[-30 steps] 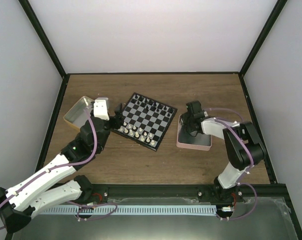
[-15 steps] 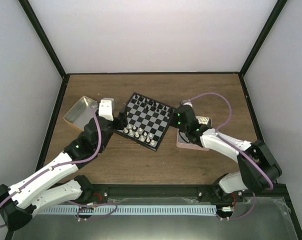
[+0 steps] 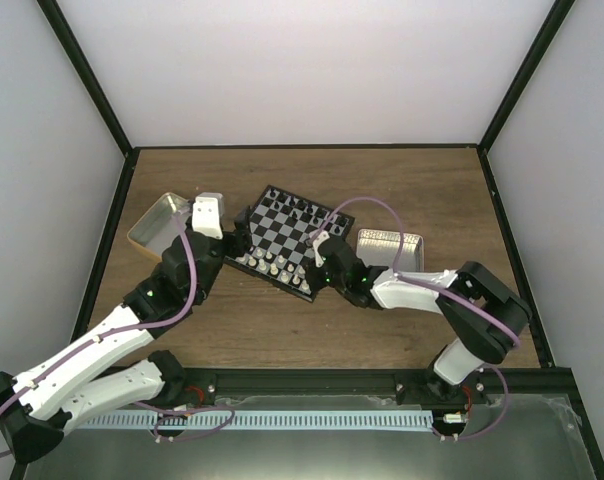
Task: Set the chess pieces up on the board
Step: Place the chess piece on the chessboard.
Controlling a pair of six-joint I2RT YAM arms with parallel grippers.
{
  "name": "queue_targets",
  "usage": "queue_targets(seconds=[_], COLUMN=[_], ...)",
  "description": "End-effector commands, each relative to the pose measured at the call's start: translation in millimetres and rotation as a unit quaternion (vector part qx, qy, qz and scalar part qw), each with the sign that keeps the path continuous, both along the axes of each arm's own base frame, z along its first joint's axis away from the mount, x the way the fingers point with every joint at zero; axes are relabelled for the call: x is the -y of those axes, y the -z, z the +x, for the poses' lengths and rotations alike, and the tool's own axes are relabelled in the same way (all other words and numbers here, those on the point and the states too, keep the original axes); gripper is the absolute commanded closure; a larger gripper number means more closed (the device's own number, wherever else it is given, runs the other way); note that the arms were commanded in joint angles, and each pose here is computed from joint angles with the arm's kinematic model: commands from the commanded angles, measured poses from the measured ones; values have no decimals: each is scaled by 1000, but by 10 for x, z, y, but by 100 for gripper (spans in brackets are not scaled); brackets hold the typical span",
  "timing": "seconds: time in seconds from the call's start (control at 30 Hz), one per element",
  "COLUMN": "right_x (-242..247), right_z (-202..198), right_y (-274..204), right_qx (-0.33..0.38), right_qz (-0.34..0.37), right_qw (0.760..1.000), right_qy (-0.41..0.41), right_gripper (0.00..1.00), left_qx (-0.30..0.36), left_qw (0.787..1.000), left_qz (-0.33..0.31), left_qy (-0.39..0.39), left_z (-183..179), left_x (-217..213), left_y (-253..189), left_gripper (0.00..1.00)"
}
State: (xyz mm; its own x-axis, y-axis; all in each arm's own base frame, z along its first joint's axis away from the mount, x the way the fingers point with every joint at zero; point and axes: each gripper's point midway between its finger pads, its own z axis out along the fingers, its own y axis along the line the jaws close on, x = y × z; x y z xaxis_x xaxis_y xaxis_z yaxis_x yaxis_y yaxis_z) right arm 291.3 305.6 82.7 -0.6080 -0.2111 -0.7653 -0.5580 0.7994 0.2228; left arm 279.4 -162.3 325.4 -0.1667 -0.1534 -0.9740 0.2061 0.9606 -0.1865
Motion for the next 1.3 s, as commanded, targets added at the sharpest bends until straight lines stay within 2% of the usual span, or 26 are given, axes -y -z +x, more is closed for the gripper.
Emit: queue_targets(seconds=[0.0,0.27,0.77,1.07,1.27], right_x=[54,170,159,179,207], right_z=[1,19,-65,-91,-92], right_y=[11,171,386,272,68], right_qx=[31,23,1,-8,-12], right_qz=[-29,-60,-68,-47,-26], right_qw=[999,998,998,999,999], right_qy=[1,24,5,20,41], right_gripper=[99,99,96,79,74], left_qx=[11,10,8,7,9], left_qw=[1000,1000,1000,1000,1000], left_qz=[4,8,10,9,5], left_qy=[-13,-13,-14,-13,-12], left_z=[10,21,26,25,11], left_x=[-63,-60,-61,-57,-68], left_y=[-105,-81,-55,-49,-77], left_gripper=[28,28,28,28,28])
